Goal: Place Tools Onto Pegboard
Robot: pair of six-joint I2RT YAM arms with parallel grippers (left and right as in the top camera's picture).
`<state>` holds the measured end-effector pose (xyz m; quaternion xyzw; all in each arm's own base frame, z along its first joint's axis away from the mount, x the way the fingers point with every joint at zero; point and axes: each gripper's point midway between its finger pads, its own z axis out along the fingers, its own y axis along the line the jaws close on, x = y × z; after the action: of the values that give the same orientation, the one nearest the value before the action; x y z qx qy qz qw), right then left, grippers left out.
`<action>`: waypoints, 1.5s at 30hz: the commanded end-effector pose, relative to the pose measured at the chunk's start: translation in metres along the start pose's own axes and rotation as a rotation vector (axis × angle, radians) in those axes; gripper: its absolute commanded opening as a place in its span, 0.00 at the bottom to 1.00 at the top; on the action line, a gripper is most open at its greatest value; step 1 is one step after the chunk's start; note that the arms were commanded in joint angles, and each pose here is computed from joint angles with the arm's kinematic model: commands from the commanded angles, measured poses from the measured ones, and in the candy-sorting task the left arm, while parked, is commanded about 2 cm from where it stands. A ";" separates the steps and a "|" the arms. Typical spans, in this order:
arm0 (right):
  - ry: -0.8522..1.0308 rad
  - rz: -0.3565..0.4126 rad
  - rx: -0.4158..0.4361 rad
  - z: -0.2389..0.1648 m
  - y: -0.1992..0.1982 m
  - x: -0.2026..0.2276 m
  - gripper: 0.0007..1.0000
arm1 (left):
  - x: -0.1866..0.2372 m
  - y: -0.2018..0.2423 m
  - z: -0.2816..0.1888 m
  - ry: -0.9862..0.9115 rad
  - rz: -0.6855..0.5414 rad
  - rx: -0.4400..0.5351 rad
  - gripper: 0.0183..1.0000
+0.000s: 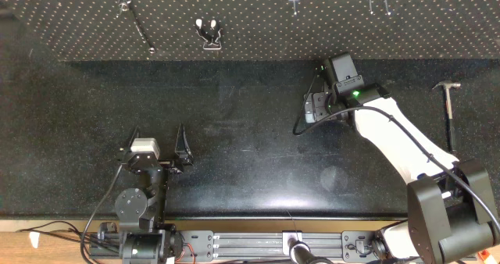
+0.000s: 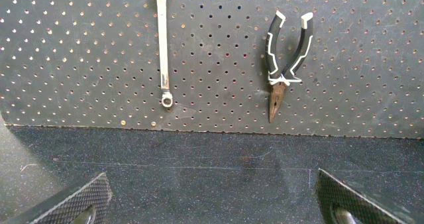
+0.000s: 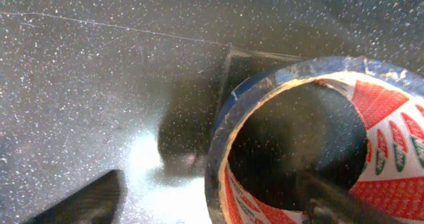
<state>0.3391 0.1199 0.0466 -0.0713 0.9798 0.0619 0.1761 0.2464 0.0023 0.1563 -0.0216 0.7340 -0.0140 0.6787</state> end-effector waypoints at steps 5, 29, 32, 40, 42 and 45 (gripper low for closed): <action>-0.014 -0.009 -0.010 -0.002 0.004 -0.007 0.19 | 0.001 0.000 0.000 0.002 -0.005 0.005 1.00; -0.797 -0.067 -0.232 -0.204 0.064 -0.117 0.07 | 0.001 0.000 0.000 0.002 -0.005 0.005 1.00; -0.897 -0.112 -0.242 -0.223 0.071 -0.131 0.07 | 0.001 0.000 0.000 0.002 -0.005 0.005 1.00; -1.007 -0.235 -0.279 -0.202 0.115 -0.162 0.07 | 0.001 0.000 0.000 0.002 -0.005 0.005 1.00; -0.993 -0.242 -0.272 -0.190 0.116 -0.165 0.07 | 0.001 0.000 0.000 0.002 -0.005 0.005 1.00; -0.971 -0.243 -0.267 -0.161 0.120 -0.171 0.07 | 0.001 0.000 0.000 0.002 -0.005 0.005 1.00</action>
<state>0.4176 0.2274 0.2709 -0.1616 0.7588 0.1949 0.6001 0.2464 0.0023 0.1563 -0.0216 0.7340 -0.0140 0.6787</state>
